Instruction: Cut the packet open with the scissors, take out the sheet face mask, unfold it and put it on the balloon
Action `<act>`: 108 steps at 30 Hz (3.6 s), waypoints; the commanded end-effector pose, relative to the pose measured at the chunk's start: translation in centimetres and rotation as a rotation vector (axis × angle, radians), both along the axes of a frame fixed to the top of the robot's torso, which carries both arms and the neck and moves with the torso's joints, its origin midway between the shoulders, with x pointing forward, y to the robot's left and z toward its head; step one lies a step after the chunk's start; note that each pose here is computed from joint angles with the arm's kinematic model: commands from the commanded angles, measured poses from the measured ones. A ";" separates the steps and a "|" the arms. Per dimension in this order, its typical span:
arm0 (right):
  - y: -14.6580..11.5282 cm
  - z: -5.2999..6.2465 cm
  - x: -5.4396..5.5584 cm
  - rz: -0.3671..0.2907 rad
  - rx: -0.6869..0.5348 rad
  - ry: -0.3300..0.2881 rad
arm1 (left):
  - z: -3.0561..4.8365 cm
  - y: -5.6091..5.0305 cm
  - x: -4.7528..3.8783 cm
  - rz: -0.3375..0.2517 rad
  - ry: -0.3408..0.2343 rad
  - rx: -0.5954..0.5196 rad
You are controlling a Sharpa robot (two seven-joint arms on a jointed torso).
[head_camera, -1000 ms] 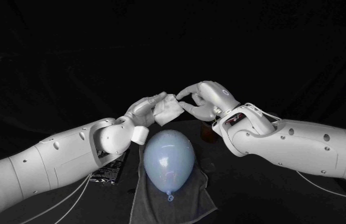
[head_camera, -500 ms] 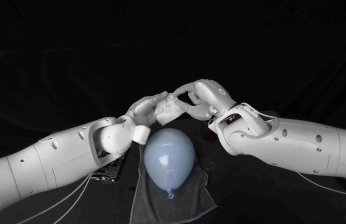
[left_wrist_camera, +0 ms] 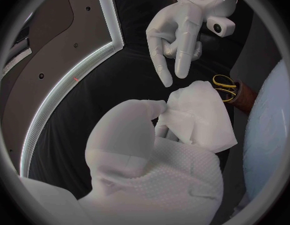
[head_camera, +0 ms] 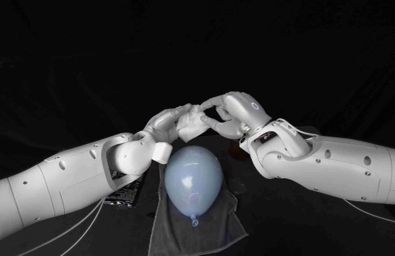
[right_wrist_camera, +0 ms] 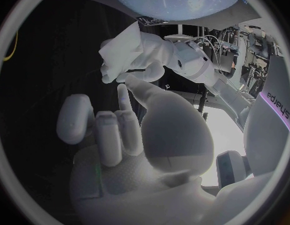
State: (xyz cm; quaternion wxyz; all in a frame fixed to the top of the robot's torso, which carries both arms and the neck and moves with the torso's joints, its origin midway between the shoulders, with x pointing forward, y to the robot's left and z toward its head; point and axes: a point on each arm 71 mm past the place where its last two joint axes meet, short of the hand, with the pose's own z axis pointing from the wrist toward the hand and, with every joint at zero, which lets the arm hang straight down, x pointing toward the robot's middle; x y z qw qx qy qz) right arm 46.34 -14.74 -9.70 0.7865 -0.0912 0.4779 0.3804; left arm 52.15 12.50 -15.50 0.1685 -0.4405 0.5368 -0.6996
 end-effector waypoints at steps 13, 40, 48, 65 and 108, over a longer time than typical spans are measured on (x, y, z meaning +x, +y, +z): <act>-0.1 -0.3 0.3 -0.005 -0.029 -0.013 | 0.40 -0.3 -0.31 -0.003 -0.012 -0.024; 0.1 -0.7 0.5 -0.008 -0.073 -0.011 | 0.61 -0.6 -0.64 -0.010 -0.013 -0.047; -0.1 -0.6 0.6 -0.015 -0.073 -0.028 | 0.62 -0.6 -0.67 -0.013 -0.010 -0.050; -0.2 -0.6 0.1 -0.004 -0.082 -0.036 | 0.65 -0.5 -0.56 -0.009 -0.010 -0.051; 0.7 -0.7 0.6 -0.015 -0.049 0.002 | 0.78 -1.0 -0.74 -0.008 -0.001 -0.023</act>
